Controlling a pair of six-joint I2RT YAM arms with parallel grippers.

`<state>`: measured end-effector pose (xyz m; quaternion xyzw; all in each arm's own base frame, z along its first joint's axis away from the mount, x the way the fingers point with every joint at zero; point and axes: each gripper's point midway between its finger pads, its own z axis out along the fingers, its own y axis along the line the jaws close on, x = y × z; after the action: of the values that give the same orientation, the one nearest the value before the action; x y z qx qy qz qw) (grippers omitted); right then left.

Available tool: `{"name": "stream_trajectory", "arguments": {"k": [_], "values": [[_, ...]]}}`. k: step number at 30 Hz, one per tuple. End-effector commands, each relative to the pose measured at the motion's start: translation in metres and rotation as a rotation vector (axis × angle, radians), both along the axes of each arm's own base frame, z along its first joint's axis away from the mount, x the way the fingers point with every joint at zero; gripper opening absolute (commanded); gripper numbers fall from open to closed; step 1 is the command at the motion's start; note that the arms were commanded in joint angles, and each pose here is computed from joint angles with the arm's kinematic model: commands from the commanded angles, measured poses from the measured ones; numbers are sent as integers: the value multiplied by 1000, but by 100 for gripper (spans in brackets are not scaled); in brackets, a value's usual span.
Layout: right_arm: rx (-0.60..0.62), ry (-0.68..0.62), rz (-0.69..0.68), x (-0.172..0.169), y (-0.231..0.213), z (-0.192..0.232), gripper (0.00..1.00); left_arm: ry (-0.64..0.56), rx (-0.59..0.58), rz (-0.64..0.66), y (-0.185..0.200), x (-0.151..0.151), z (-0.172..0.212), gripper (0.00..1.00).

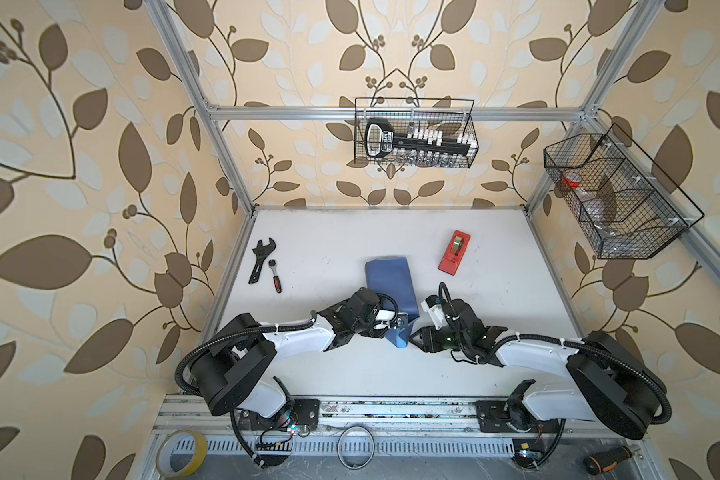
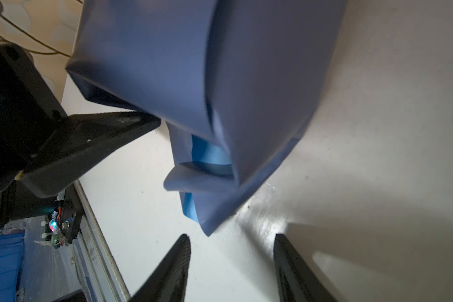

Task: Wrap the gift box in paper

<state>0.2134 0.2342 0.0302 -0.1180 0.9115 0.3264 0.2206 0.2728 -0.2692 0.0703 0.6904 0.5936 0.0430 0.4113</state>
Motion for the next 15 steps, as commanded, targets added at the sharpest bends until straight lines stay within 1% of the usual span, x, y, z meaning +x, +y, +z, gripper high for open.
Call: {"name": "stream_trajectory", "arguments": {"k": [1,7,13,15], "values": [[27,12,1,-4,4,-3,51,2,16,-37,-2,0,-1,77],[40,26,-7,-8,4,-8,47,18,17,-35,-1,-2,-4,69],[74,25,-1,-12,9,-6,44,30,18,-30,0,-3,-6,66],[66,18,3,-13,9,-7,43,33,21,-29,0,-3,-7,65]]}}
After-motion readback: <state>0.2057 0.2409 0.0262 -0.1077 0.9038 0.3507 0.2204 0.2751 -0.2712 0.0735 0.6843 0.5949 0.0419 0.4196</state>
